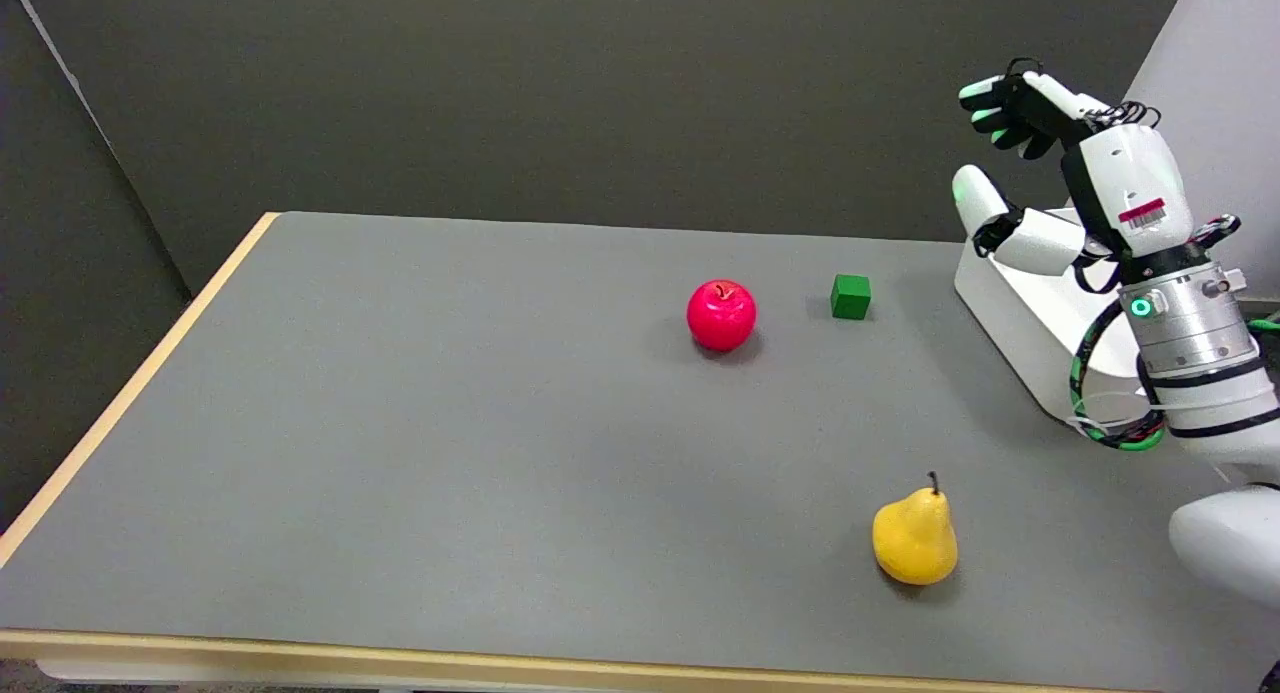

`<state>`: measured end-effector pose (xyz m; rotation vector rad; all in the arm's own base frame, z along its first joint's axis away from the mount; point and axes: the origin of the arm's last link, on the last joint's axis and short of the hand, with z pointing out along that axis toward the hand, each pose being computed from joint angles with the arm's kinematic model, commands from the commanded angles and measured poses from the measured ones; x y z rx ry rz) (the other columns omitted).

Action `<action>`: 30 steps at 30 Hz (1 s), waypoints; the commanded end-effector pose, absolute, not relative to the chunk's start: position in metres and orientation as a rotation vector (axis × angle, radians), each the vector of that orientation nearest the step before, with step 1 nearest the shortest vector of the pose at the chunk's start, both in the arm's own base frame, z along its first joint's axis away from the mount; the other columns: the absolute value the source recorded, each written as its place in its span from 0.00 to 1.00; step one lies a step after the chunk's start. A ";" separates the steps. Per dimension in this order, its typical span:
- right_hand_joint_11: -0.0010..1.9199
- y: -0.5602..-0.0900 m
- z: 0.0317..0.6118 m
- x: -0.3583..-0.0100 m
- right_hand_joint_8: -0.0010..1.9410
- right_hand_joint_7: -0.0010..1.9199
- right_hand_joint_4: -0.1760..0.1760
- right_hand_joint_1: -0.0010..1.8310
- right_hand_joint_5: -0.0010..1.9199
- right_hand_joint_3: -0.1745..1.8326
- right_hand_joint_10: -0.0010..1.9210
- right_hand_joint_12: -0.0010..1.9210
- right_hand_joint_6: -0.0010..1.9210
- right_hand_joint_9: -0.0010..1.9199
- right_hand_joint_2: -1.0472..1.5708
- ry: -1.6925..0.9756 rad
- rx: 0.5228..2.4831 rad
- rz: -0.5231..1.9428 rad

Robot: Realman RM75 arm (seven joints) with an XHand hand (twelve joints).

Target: Pick up the yellow pear.

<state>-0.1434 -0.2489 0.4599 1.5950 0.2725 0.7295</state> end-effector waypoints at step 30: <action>0.29 -0.090 0.398 -0.279 0.40 0.33 0.94 0.12 0.21 0.54 0.63 0.88 0.44 0.32 0.65 -0.062 1.792 0.507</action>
